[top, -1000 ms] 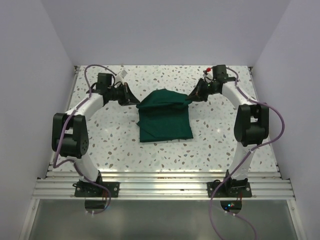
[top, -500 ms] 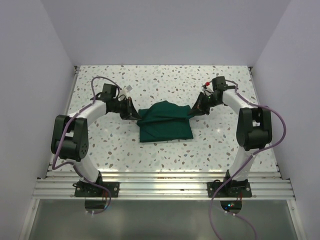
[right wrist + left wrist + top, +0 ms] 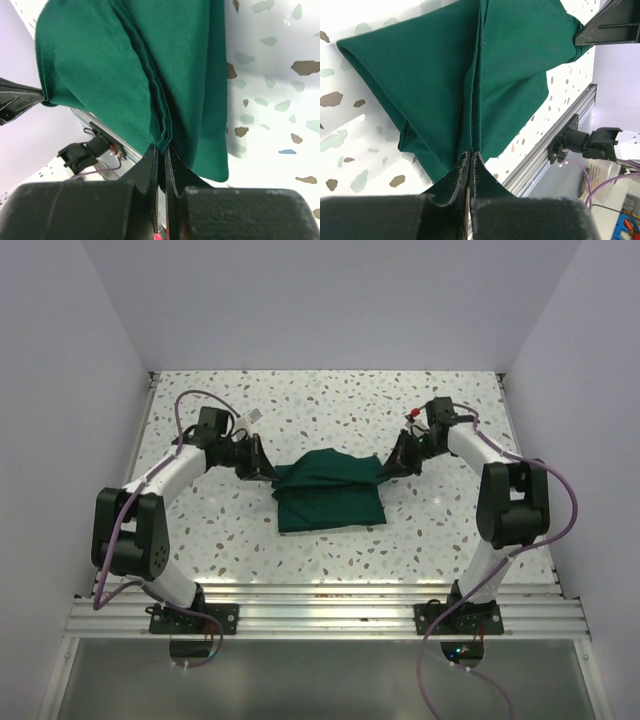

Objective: Prepare the surgical pack

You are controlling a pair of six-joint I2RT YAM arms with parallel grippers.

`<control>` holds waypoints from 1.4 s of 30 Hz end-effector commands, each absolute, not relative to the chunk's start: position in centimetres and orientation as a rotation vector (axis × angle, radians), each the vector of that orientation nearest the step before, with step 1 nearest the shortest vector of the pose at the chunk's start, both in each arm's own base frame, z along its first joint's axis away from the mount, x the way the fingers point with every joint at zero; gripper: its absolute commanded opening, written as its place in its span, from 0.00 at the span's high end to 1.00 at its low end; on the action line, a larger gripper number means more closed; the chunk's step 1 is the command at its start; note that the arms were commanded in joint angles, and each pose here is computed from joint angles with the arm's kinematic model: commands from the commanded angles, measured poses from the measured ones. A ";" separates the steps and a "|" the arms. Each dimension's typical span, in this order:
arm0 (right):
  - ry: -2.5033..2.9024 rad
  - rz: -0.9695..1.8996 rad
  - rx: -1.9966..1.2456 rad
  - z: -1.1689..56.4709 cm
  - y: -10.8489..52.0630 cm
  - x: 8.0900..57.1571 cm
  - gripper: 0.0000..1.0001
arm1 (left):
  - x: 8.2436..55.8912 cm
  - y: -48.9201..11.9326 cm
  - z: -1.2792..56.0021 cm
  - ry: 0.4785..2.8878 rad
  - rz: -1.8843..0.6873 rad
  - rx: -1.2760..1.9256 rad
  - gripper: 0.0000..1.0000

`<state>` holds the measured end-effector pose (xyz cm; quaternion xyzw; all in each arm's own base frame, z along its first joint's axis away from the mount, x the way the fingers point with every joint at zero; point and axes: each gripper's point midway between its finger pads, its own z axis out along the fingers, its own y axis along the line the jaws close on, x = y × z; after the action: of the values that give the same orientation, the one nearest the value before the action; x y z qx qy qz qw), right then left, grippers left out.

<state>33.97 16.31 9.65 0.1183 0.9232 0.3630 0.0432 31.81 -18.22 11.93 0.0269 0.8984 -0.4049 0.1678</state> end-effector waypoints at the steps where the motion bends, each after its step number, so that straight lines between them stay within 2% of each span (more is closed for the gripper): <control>1: 2.790 1.084 0.302 11.9 15.9 33.4 1.00 | 30.7 -17.5 12.7 2.565 -1.095 0.126 1.00; 6: 2.855 1.095 0.312 9.8 16.2 31.5 1.00 | 29.0 -17.2 9.8 2.672 -1.103 0.086 1.00; 9: 2.885 1.070 0.312 8.8 15.9 31.0 0.94 | 28.4 -17.0 8.8 2.721 -1.106 0.074 0.96; 12: 2.912 1.042 0.312 8.5 15.6 30.8 0.77 | 27.6 -16.8 7.9 2.765 -1.103 0.060 0.85; 13: 2.889 1.022 0.291 9.1 15.6 31.5 0.64 | 27.7 -16.6 7.7 2.771 -1.083 0.059 0.76; 16: 2.737 0.961 0.205 11.9 15.7 34.9 0.41 | 28.1 -16.3 8.0 2.759 -1.043 0.072 0.63; 17: 2.704 0.921 0.181 12.5 15.6 35.8 0.28 | 28.3 -16.4 8.5 2.737 -1.041 0.080 0.60; 18: 2.657 0.871 0.152 13.0 15.7 37.2 0.22 | 28.6 -16.4 8.8 2.724 -1.038 0.083 0.58; 20: 2.586 0.883 0.127 14.5 16.7 39.5 0.10 | 29.2 -16.2 9.5 2.702 -1.010 0.075 0.58; 22: 2.500 0.918 0.077 16.2 18.1 42.0 0.04 | 30.0 -15.8 10.2 2.681 -0.964 0.067 0.58; 23: 2.517 0.928 0.049 15.2 19.2 42.6 0.01 | 30.3 -15.7 10.5 2.669 -0.954 0.065 0.57; 25: 2.456 0.952 -0.064 16.9 21.0 44.4 0.01 | 31.0 -15.3 11.0 2.654 -0.915 0.062 0.57; 26: 2.495 0.950 -0.088 15.1 22.0 44.9 0.01 | 31.1 -15.1 11.1 2.654 -0.905 0.064 0.57; 29: 2.477 0.969 -0.173 15.3 24.1 46.6 0.01 | 31.1 -15.0 11.1 2.654 -0.912 0.062 0.57; 33: 2.530 1.018 -0.213 12.0 26.1 48.1 0.01 | 31.2 -14.9 11.2 2.641 -0.918 0.053 0.57; 38: 2.591 1.087 -0.282 9.3 27.4 47.3 0.02 | 31.2 -14.4 11.7 2.625 -0.915 0.050 0.57; 42: 2.621 1.205 -0.347 8.4 28.8 45.1 0.08 | 30.8 -14.1 11.4 2.622 -0.939 0.032 0.57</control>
<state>46.18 27.01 5.48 -0.0739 0.9199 0.3666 0.1184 30.77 -14.45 10.15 -0.0008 0.9339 -0.3232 0.1528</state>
